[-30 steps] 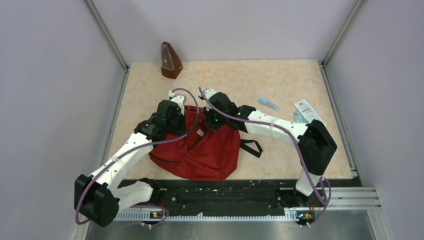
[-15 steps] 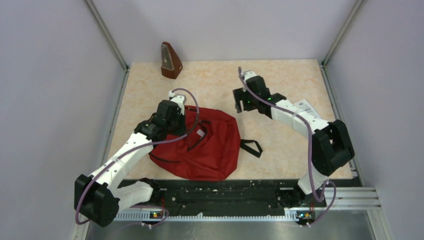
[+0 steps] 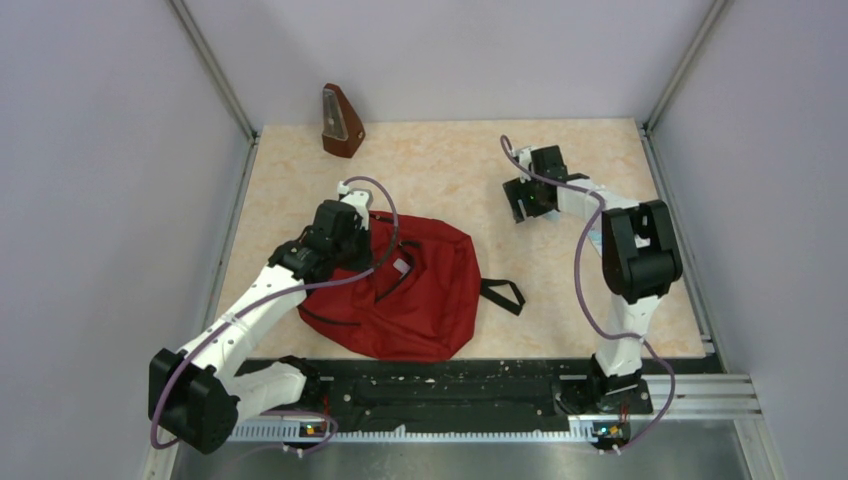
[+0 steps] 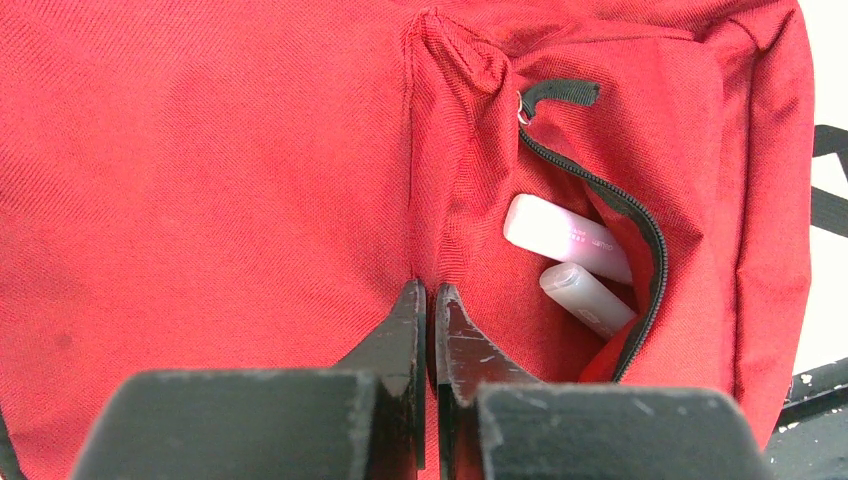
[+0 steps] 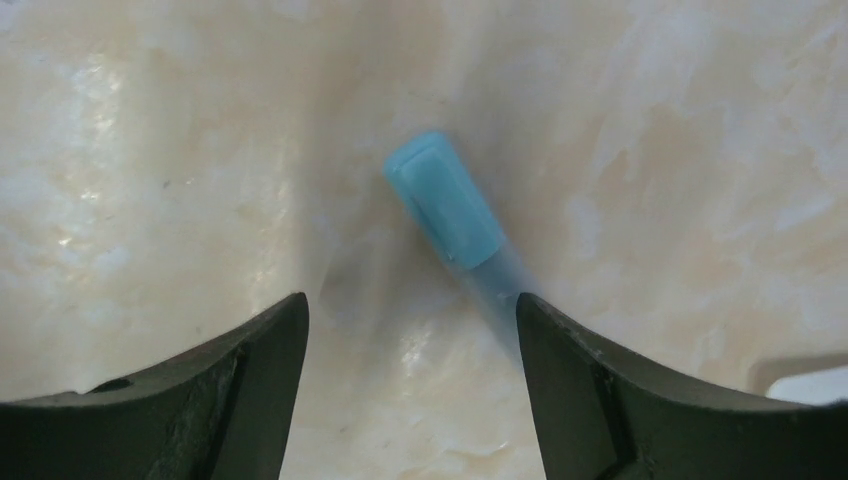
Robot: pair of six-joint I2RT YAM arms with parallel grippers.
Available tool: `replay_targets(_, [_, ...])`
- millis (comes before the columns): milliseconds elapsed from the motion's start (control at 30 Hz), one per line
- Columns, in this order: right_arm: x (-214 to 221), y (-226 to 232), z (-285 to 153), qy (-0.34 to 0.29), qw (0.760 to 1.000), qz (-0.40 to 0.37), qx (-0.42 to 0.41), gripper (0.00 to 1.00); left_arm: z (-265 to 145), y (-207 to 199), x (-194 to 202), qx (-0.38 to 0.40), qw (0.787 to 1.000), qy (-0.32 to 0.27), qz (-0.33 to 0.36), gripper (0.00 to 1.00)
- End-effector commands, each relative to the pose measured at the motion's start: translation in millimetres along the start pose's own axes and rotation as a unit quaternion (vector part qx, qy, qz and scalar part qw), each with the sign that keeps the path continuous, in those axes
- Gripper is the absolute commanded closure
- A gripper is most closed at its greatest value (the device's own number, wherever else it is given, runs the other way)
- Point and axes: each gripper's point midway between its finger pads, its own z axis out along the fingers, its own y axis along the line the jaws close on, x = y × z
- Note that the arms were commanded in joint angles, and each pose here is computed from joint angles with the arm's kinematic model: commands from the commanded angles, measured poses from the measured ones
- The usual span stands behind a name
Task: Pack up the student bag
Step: Pick up the stationery from the center of the board.
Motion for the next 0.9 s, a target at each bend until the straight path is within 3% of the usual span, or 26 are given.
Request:
replay_targets(0, [-17, -16, 11, -0.007, 0.999, -0.041, -0.013, 0.26, -8, -8, -26, 0.016, 0.999, -0.045, 0.004, 1.0])
replay_targets(367, [-19, -29, 21, 0.009, 0.998, -0.052, -0.02, 0.31, -6, -7, -26, 0.015, 0.999, -0.042, 0.003, 1.0])
replay_targets(867, [0, -15, 23, 0.068, 0.996, -0.005, -0.061, 0.82, -8, -8, -26, 0.016, 0.999, -0.045, 0.004, 1.0])
